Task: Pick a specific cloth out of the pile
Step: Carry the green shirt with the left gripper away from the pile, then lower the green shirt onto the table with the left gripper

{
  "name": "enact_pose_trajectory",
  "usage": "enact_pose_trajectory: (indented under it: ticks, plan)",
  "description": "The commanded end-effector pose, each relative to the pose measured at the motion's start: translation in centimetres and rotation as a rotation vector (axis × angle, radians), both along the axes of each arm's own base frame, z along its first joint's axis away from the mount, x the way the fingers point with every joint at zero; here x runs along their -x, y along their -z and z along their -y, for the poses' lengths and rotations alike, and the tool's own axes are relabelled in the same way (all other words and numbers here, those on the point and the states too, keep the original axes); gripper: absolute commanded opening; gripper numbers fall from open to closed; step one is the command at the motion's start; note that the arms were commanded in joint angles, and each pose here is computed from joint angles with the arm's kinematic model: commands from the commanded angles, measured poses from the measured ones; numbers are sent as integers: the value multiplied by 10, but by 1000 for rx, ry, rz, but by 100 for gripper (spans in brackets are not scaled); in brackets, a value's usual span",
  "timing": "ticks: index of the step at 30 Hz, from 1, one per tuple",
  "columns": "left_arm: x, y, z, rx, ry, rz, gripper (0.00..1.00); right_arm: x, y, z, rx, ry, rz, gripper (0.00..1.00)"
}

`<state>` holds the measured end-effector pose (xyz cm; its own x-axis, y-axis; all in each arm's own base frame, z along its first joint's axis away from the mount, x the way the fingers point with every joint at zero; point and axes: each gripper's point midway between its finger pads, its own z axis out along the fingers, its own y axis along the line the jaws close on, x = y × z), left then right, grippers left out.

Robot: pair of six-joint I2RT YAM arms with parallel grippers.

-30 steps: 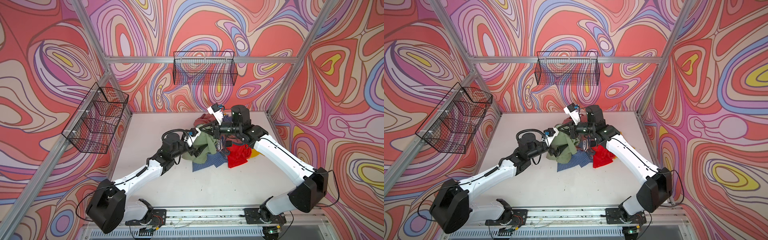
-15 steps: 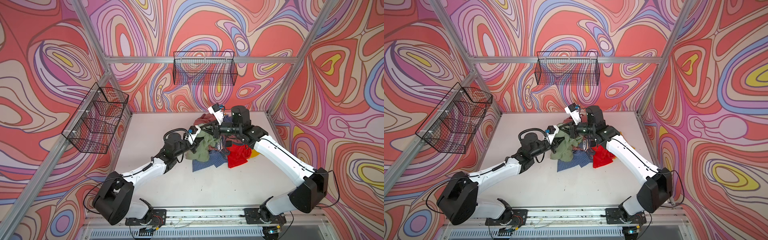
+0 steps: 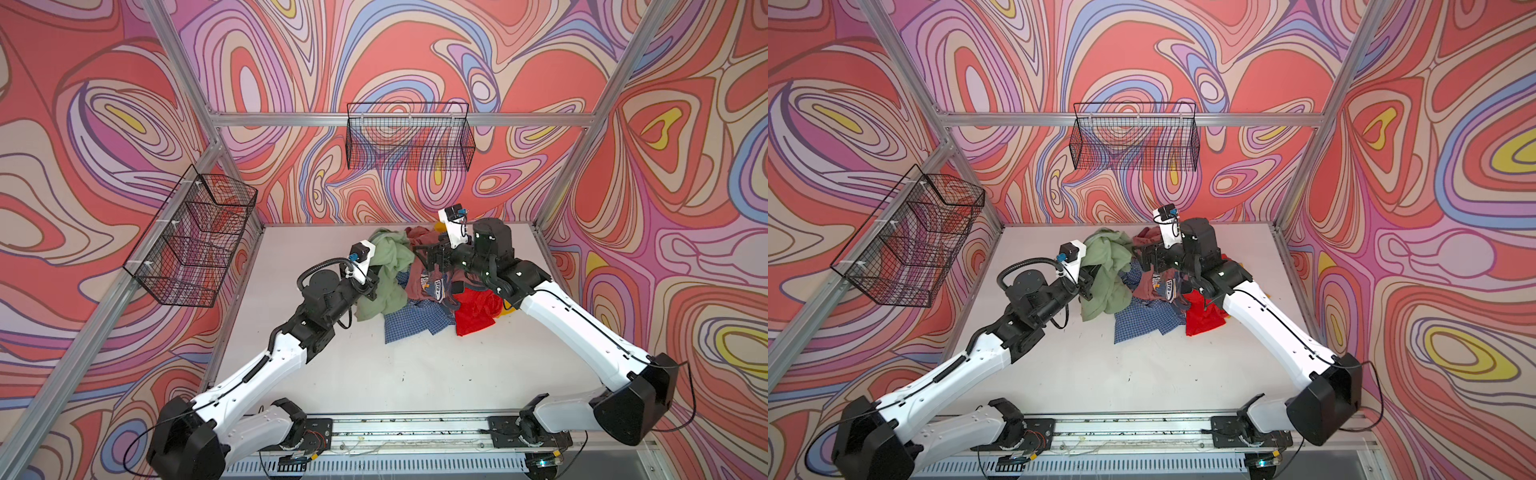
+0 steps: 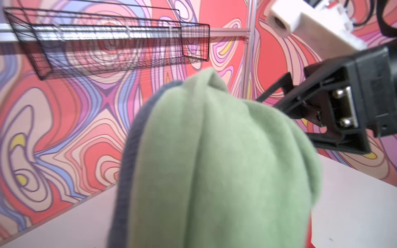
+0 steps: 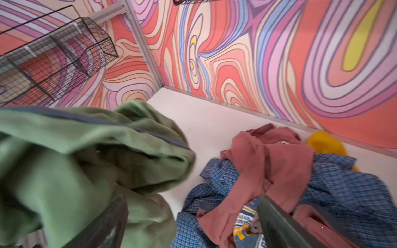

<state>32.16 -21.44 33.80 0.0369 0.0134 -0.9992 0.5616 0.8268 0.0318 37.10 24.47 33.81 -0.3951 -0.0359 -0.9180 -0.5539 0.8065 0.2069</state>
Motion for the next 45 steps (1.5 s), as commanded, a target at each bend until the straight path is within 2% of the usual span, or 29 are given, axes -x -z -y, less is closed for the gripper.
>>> enact_pose_trajectory:
  ticks: [1,6,9,14,19,22,28,34,40,42,45]
  plan:
    - [1,-23,-38,34,-174,15,0,-11,8,26,56,151,17,98]
    - [9,-23,-79,76,-314,-31,0,-12,14,30,66,173,6,98]
    - [4,-4,-109,103,-401,-89,0,-11,16,26,56,152,-2,98]
    - [-11,36,-161,343,-436,-219,0,-9,18,23,54,131,-12,98]
    - [-37,72,-189,541,-358,-333,0,-7,21,20,51,110,-22,98]
    - [-54,73,-190,645,-273,-356,0,-6,21,20,51,108,-22,98]
    - [-81,50,-167,690,-95,-379,0,-6,24,21,58,113,-26,98]
    - [-90,12,-146,585,-89,-333,0,-9,30,18,48,114,-43,98]
    - [-101,-25,-144,709,-17,-271,0,-13,29,12,29,99,-50,98]
    - [-111,-23,-144,741,-7,-285,0,-13,30,11,27,96,-51,98]
    - [-130,2,-147,789,-22,-340,0,-13,31,11,22,98,-55,98]
